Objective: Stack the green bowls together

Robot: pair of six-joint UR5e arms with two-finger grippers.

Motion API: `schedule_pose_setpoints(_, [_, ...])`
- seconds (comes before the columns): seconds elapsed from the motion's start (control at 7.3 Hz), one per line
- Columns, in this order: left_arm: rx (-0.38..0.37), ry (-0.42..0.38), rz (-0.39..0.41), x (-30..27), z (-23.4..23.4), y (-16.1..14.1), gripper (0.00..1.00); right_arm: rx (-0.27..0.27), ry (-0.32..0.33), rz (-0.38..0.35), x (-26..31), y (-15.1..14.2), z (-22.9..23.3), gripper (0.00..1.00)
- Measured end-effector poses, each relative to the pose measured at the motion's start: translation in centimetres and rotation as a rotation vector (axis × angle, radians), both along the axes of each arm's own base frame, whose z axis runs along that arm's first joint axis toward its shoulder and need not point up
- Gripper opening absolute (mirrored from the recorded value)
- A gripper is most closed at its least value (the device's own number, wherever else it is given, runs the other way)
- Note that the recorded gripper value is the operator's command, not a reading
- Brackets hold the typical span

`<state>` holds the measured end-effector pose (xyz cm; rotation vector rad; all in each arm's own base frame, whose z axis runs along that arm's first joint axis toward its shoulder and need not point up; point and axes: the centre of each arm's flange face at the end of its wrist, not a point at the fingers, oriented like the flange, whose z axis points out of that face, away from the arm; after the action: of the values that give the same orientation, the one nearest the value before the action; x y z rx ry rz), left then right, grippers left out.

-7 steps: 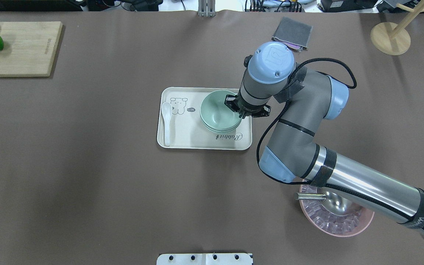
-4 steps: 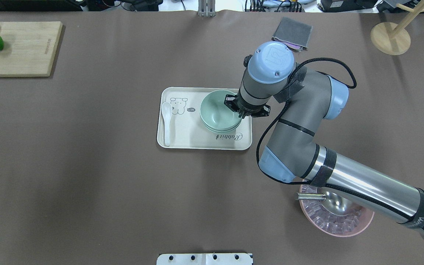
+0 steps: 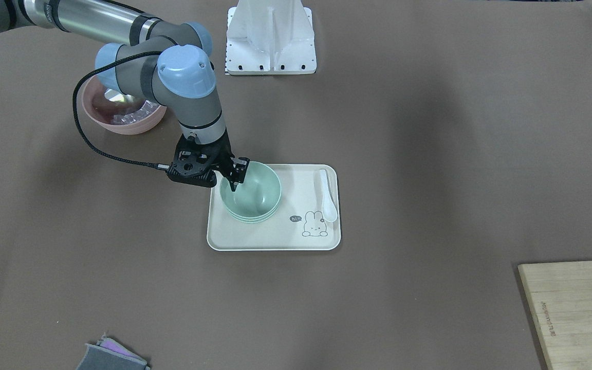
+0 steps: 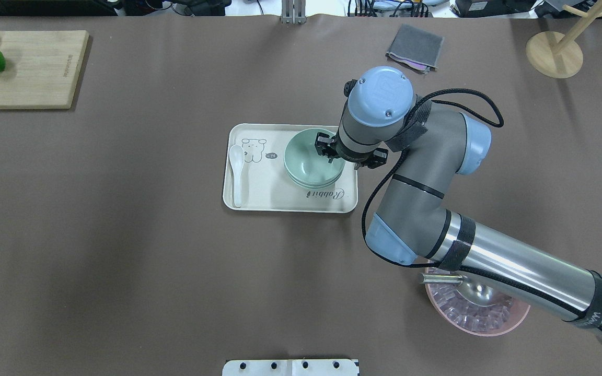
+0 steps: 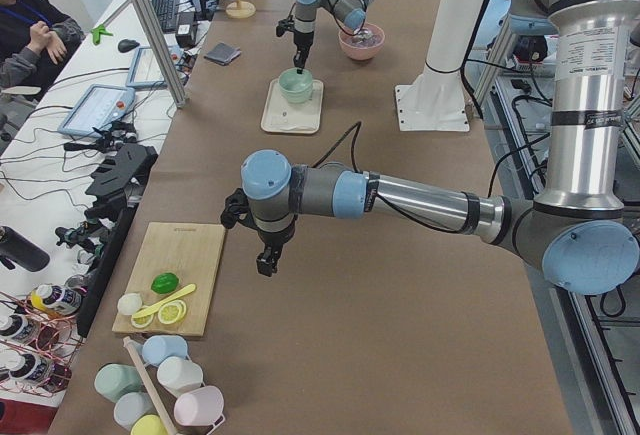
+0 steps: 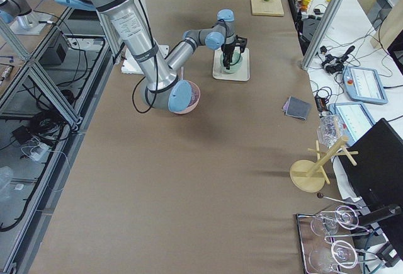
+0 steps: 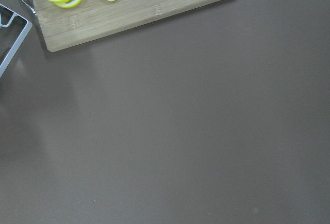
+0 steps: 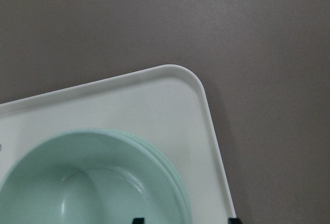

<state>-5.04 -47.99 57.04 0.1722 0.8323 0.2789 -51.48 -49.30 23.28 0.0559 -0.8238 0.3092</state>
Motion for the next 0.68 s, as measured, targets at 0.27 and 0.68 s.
schedule_pose_setpoints(0.27, [0.0,0.0,0.0,0.0,0.0,0.0,0.99,0.008,-0.008,0.009,0.7,-0.4,-0.5,1.0])
schedule_pose_setpoints(0.68, [0.002,-0.001,0.0,0.0,-0.1,-0.2,0.99,0.004,-0.024,-0.014,5.3,-3.3,0.3,1.0])
